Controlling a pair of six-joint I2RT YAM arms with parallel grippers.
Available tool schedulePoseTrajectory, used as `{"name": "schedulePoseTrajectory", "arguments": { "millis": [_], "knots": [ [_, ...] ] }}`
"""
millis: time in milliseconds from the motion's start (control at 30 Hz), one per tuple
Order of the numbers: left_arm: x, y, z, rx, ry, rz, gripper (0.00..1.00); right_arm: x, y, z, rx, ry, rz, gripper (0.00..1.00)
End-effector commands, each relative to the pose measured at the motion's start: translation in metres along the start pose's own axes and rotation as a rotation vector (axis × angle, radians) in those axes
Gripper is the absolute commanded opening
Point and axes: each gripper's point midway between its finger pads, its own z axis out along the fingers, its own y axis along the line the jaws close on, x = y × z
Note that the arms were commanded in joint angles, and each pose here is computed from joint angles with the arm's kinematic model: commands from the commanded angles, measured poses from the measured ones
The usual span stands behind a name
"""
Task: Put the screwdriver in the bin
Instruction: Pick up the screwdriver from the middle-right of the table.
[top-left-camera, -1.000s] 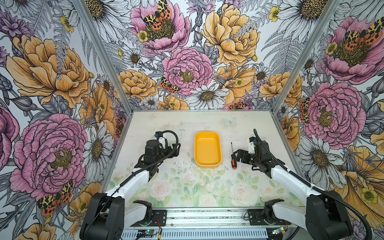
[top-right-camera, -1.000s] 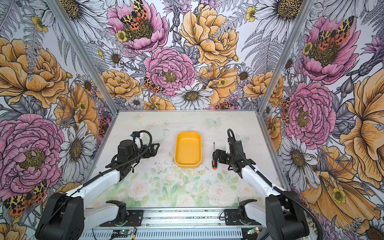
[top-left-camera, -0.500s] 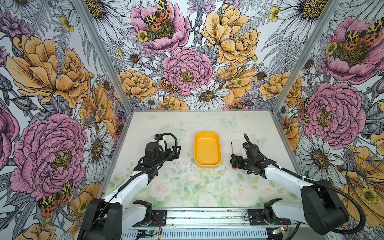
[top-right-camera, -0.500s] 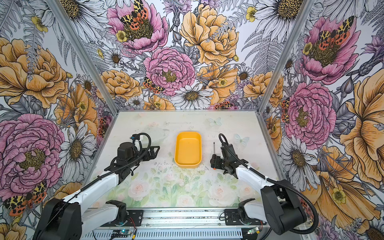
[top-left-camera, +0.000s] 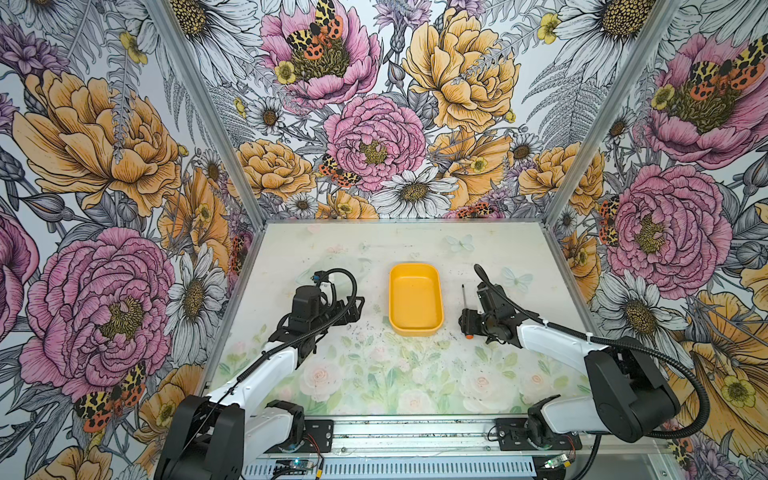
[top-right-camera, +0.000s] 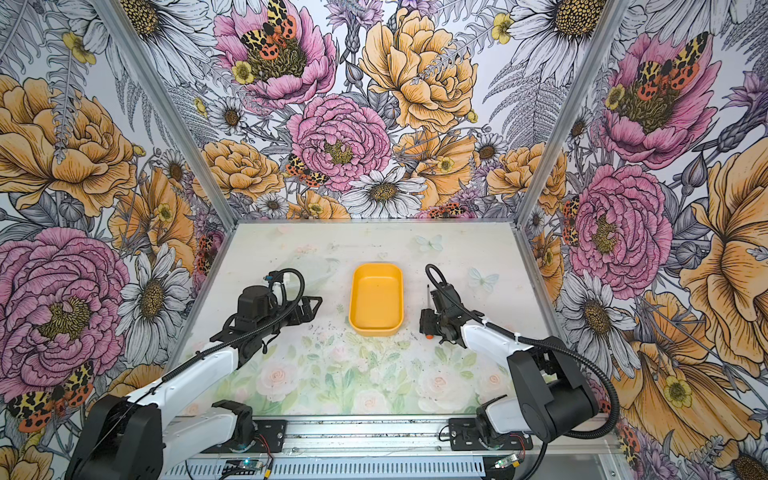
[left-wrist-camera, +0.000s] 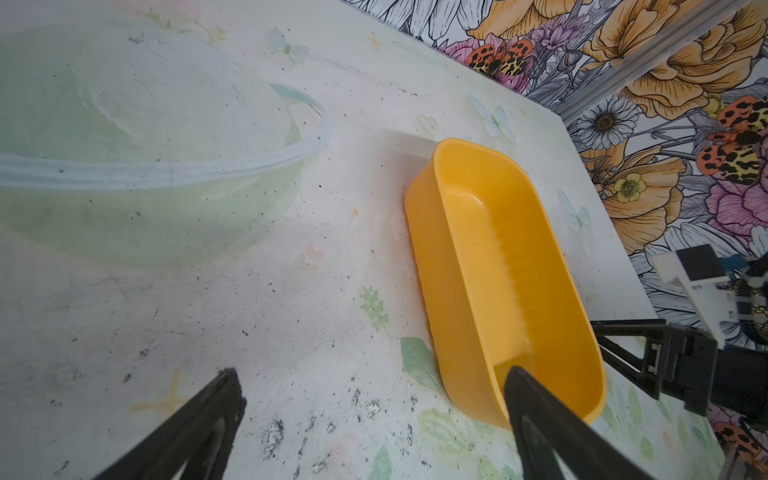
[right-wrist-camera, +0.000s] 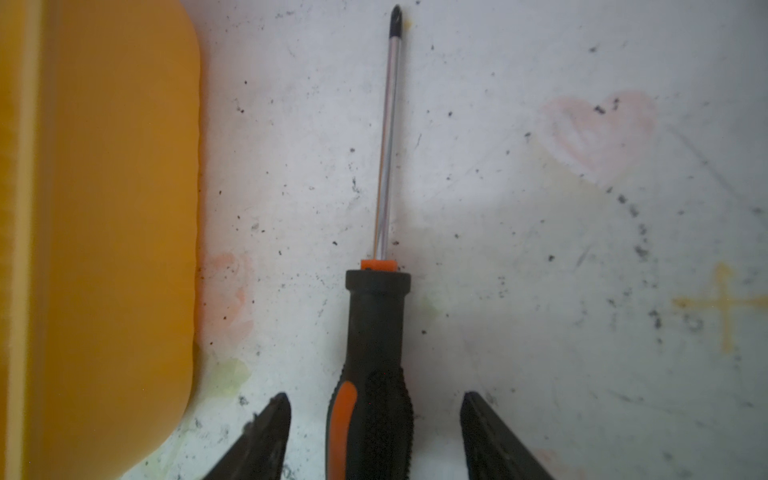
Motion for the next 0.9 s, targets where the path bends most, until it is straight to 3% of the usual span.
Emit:
{"name": "schedulePoseTrajectory", "arguments": {
  "millis": [0,267,700,800,867],
  "knots": [
    [-0.003,-0.012,0.001,0.037,0.026,0.022,0.99,-0.013,0.002,-0.001,0.03,-0.027,-0.006,0.61],
    [-0.002,-0.014,0.003,0.037,0.036,0.027,0.99,-0.012,0.003,0.004,0.04,0.015,-0.032,0.41],
    [0.0,-0.014,0.005,0.033,0.052,0.024,0.99,-0.001,0.001,0.015,0.056,0.072,-0.045,0.34],
    [-0.001,-0.014,0.005,0.034,0.051,0.024,0.99,0.002,0.001,0.018,0.059,0.088,-0.046,0.24],
    [0.0,-0.013,0.005,0.03,0.051,0.026,0.99,0.004,0.002,0.019,0.053,0.097,-0.045,0.1]
  ]
}}
